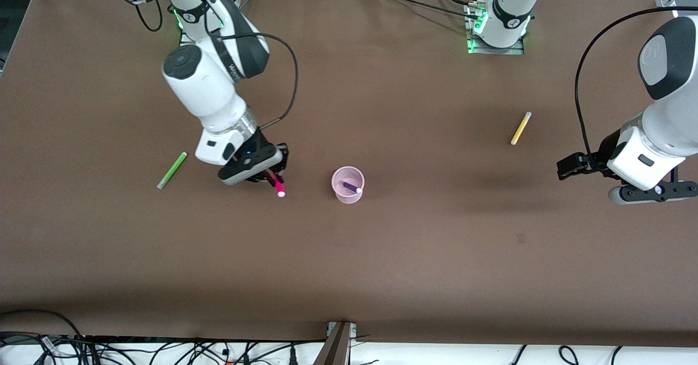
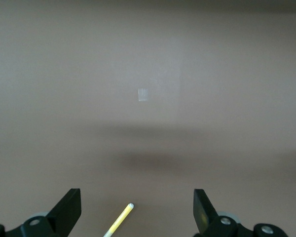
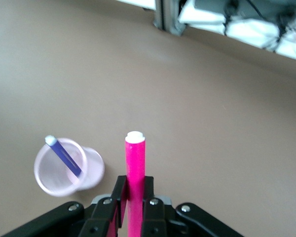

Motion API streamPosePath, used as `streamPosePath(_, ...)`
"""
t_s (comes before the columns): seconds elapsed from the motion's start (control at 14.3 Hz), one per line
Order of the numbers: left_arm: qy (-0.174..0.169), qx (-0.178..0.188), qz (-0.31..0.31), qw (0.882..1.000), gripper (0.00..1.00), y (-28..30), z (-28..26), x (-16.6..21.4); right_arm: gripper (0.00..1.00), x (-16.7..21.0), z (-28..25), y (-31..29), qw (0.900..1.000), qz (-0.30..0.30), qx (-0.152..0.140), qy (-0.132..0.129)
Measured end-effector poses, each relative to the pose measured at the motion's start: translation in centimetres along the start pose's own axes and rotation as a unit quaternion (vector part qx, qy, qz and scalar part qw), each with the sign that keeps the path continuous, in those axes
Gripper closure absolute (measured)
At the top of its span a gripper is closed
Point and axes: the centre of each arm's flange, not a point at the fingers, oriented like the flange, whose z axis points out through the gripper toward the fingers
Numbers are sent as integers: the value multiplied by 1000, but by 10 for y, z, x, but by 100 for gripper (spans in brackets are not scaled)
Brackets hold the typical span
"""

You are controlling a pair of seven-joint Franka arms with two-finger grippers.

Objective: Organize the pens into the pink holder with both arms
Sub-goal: 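Carry the pink marker with the right gripper over the pink cup, then lower the pink marker into the cup and open the right gripper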

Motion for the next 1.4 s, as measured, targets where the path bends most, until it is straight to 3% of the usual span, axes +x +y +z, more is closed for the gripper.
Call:
streamPosePath(0.35,13,-4,45,999,0,-19,15,-19,83,32,50,-76,999,11,-12,28)
streamPosePath(0.77,12,-5,53,999,0,-26,21,-21,83,16,105,-127,998,32,-47,27)
streamPosePath(1.4,11,-4,54,998,0,-25,24,-20,83,-5,139,-149,997,19,-60,41)
